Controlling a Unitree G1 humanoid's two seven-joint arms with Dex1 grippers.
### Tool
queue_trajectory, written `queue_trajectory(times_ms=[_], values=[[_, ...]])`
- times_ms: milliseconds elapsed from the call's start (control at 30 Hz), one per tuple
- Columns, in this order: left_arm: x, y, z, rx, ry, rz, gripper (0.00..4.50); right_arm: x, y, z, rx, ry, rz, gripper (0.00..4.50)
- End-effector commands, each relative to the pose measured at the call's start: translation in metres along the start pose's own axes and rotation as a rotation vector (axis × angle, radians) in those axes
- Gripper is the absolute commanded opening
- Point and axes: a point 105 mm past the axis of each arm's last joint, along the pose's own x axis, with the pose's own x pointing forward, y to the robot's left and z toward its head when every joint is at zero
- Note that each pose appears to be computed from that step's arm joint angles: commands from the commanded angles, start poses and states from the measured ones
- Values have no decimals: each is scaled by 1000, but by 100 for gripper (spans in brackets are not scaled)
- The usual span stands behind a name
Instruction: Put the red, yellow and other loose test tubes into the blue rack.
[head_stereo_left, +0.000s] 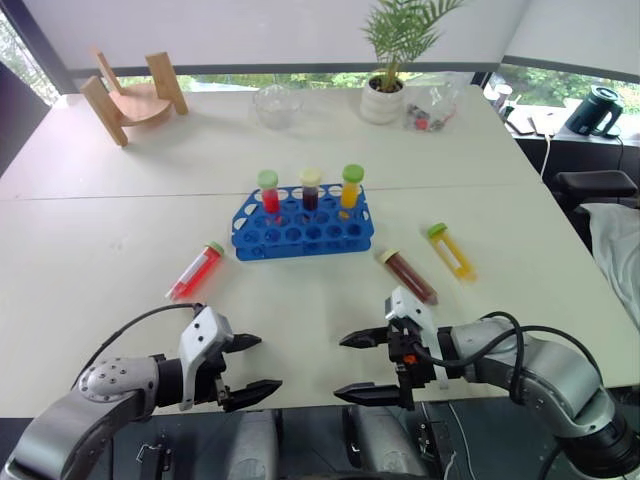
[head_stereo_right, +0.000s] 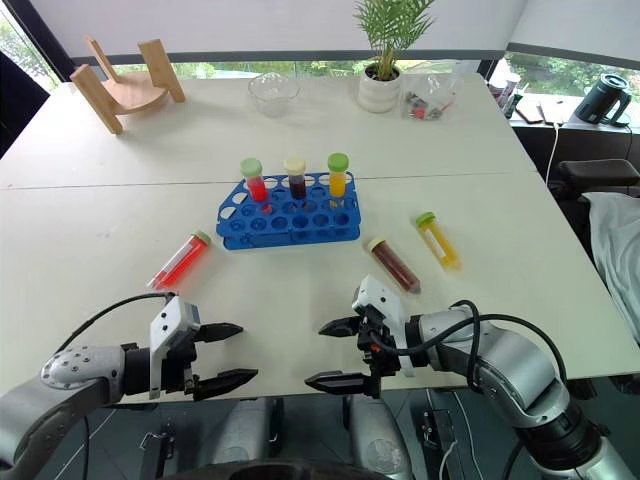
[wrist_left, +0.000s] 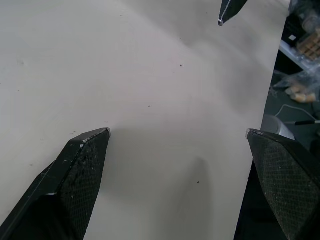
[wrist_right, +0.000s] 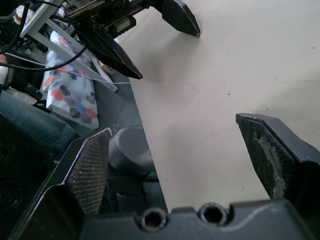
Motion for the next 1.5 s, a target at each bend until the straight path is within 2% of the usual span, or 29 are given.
queue_trajectory(times_ms=[33,833,1000,1100,1167,1200,1233,1300,1433,1500], values=[[1,-6,-3,-22,7,-26,450,3,8,6,-23,-21,38,438],[12,-6,13,13,8,-1,450,0,5,9,-25,-27,19,438],[5,5,34,1,-14,9,450,-19,-2,15,-69,12,-13,438],[-13,19,79,123,-35,-7,450,-59,-27,76,-85,-123,-121,438],[-28,22,107,329,64,-5,450,-105,-73,118,-137,-126,-381,438],[-33,22,119,387,79,-3,450,-124,-92,125,-157,-68,-501,438],[-35,21,126,417,84,-4,450,-137,-103,127,-167,-20,-572,438],[-40,23,135,481,90,-11,450,-166,-136,114,-96,152,-720,438],[-44,30,140,551,120,1,450,-195,-171,91,-67,398,-808,438],[-43,32,140,563,119,8,450,-200,-183,81,9,441,-822,438]])
